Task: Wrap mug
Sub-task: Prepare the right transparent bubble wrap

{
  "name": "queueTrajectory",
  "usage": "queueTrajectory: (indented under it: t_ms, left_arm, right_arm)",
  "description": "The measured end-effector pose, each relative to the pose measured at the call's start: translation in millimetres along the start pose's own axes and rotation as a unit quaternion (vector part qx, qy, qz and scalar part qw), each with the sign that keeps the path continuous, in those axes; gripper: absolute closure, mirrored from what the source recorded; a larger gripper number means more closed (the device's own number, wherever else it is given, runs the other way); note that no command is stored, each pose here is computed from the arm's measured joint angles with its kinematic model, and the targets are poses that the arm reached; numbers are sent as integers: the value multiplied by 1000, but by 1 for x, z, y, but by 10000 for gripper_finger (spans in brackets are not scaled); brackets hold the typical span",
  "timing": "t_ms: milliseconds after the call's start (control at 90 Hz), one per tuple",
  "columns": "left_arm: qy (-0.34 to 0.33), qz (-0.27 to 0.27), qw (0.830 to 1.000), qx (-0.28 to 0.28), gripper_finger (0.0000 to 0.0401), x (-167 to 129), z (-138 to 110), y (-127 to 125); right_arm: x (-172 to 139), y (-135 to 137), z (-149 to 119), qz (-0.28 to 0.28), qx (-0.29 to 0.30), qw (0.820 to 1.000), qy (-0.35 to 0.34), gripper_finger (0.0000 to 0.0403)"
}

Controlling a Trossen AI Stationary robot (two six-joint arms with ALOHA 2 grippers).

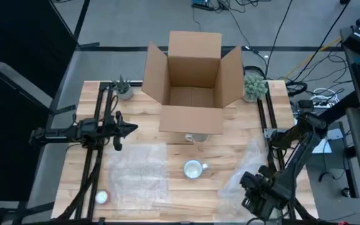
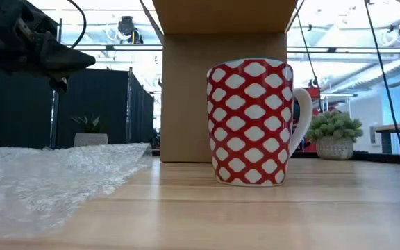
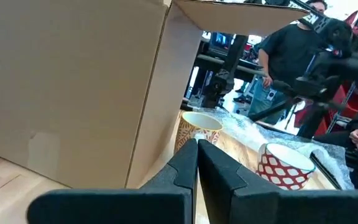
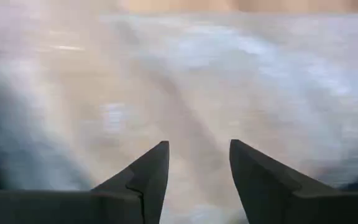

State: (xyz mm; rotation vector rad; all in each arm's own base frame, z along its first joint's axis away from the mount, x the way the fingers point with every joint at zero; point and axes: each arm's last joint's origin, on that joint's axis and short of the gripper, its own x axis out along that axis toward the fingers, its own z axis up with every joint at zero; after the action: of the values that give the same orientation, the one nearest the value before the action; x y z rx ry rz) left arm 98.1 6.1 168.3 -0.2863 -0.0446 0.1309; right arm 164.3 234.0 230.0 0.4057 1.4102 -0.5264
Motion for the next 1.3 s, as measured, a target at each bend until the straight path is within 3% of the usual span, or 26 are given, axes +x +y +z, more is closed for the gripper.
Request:
queueTrajectory:
  t_ms: [111, 367, 556, 678, 767, 889, 1000, 1300]
  left_arm:
    - [1, 0, 999, -37, 401, 0, 0, 0]
    - [1, 0, 999, -38, 401, 0, 0, 0]
    - [1, 0, 999, -38, 401, 0, 0, 0]
    - [0, 2, 999, -37, 401, 0, 0, 0]
    - [-1, 5, 999, -37, 401, 0, 0, 0]
    - [-5, 5, 999, -38, 401, 0, 1, 0]
    - [-6, 4, 999, -38, 401, 0, 1, 0]
    - [-5, 5, 999, -38, 401, 0, 1, 0]
  right_arm:
    - [25, 4, 6, 8, -13, 1000, -1, 260]
    - [85, 23, -3, 124, 10, 990, 66, 271]
    - [83, 41, -20, 211, -11, 962, 172, 283]
    - [70, 38, -19, 230, -10, 955, 188, 293]
    - [63, 32, -14, 220, 2, 962, 164, 300]
    - [47, 23, -6, 233, 18, 969, 79, 309]
    - [44, 11, -2, 198, 24, 980, 11, 314]
    - [28, 0, 11, 202, -102, 973, -49, 309]
